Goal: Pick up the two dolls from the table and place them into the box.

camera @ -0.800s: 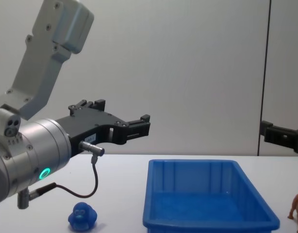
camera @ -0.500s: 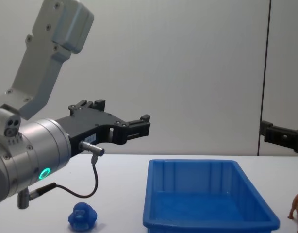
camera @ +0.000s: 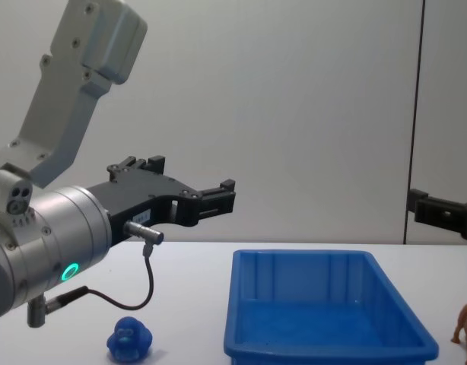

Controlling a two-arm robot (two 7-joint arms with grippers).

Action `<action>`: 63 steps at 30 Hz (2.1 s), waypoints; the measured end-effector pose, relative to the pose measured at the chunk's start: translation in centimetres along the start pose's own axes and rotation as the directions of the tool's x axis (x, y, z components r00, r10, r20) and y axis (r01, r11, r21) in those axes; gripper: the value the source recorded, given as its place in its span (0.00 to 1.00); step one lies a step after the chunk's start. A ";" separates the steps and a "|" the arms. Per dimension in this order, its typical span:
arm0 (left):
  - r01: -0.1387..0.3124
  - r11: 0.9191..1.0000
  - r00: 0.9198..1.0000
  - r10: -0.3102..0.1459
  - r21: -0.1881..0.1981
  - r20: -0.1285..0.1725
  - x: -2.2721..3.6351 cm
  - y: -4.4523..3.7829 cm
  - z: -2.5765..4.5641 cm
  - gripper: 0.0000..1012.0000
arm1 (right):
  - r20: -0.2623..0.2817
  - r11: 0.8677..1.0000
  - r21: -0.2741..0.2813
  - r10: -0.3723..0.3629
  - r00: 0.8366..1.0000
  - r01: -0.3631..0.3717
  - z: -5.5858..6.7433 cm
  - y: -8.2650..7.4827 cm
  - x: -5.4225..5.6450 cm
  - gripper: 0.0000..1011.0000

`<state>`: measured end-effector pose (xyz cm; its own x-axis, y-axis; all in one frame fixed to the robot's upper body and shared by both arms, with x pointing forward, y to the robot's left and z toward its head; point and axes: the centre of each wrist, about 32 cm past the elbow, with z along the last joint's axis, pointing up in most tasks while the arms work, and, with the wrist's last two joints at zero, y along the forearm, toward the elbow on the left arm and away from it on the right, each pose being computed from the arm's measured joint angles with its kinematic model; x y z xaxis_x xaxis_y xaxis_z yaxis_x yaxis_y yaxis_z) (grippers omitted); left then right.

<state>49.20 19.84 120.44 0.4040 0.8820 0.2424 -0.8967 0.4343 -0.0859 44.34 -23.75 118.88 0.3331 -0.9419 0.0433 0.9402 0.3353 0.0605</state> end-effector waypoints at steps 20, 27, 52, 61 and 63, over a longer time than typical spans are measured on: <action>0.000 1.000 1.000 0.000 0.000 0.000 0.00 0.00 0.00 0.99 | -0.022 0.992 -0.087 -0.093 0.995 0.090 -0.8 -1.9 4.7 0.99; 0.000 1.000 1.000 0.000 0.000 0.000 0.00 0.00 0.00 0.99 | -0.006 0.980 -0.143 -0.139 0.990 0.137 -1.1 -2.6 6.3 0.99; 0.000 1.000 1.000 0.000 0.000 0.000 0.00 0.00 0.00 0.99 | 0.047 0.892 -0.380 -0.243 0.969 0.243 -3.1 -2.0 9.8 0.99; 0.000 1.000 1.000 0.000 0.000 0.000 0.00 0.00 0.00 0.99 | 0.039 0.873 -0.426 -0.246 0.969 0.238 -3.8 -1.8 10.2 0.99; 0.000 1.000 1.000 0.000 0.000 0.000 0.00 0.00 0.00 0.99 | 0.033 0.872 -0.431 -0.241 0.970 0.231 -4.0 -1.7 10.2 0.99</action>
<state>49.20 19.84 120.44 0.4040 0.8821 0.2425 -0.8967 0.4343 -0.0859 46.41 -34.00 115.26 0.0943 -0.9937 0.0608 0.9279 0.0656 -0.3669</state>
